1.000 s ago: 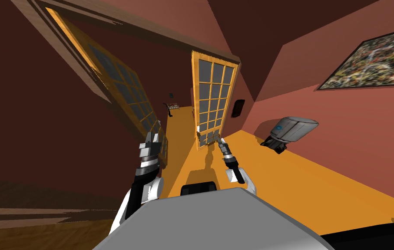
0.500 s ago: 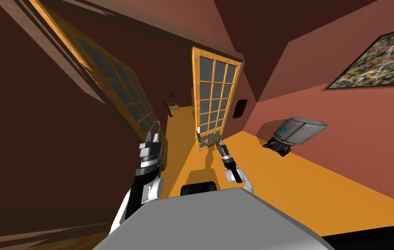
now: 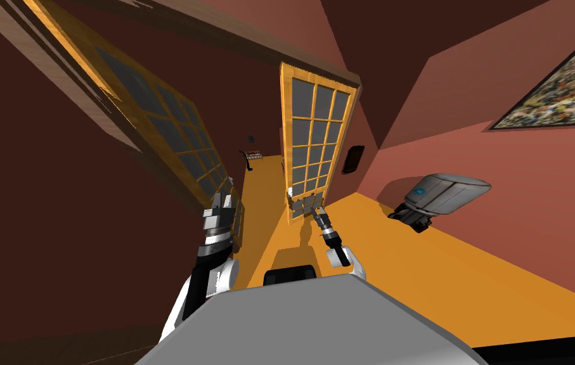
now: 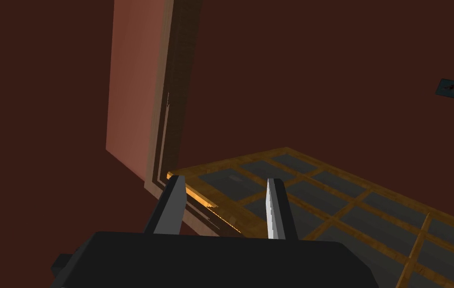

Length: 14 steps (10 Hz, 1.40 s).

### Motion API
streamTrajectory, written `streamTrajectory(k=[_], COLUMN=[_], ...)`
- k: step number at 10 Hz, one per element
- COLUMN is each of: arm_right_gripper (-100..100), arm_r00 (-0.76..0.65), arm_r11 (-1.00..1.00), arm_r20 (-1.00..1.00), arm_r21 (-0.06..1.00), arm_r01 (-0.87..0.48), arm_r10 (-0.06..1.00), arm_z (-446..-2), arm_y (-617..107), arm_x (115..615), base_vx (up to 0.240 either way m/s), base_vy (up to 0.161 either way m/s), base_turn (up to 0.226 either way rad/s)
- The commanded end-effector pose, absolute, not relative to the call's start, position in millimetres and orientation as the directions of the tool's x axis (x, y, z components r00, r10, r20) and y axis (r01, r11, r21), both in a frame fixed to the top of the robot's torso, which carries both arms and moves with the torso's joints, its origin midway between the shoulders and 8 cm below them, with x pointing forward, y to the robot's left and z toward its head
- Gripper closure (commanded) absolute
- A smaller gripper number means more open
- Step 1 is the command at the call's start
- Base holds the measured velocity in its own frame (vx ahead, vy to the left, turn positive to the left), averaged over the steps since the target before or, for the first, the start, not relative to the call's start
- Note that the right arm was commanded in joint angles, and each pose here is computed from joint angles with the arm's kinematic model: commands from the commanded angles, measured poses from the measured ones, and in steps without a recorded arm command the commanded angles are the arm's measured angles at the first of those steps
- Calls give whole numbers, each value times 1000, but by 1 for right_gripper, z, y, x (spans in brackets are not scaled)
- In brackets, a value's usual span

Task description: Push the door open

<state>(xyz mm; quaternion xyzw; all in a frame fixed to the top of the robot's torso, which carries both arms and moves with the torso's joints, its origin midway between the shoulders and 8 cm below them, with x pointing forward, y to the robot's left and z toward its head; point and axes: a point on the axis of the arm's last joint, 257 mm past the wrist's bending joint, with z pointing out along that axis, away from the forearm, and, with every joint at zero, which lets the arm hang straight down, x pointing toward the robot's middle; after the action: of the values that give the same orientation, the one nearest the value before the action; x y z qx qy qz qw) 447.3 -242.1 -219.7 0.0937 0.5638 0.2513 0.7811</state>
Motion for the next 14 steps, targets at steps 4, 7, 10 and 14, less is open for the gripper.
streamTrajectory(k=[4, 7, 10, 14], arm_right_gripper=[-100, -100, -100, -100], arm_r00=[212, 187, 162, 128], arm_r11=[893, 917, 935, 952], arm_r20=[-881, -912, -937, -963], arm_r21=[367, 317, 269, 206], arm_r01=[-260, -243, -232, -226], arm_r10=[424, 365, 309, 238], arm_z=[-245, -267, -286, -311], arm_y=[-237, -230, -223, -212], arm_x=[454, 458, 460, 462], base_vx=[79, 88, 106, 97], base_vy=[-15, -20, -20, -19], base_turn=[15, 18, 21, 17])
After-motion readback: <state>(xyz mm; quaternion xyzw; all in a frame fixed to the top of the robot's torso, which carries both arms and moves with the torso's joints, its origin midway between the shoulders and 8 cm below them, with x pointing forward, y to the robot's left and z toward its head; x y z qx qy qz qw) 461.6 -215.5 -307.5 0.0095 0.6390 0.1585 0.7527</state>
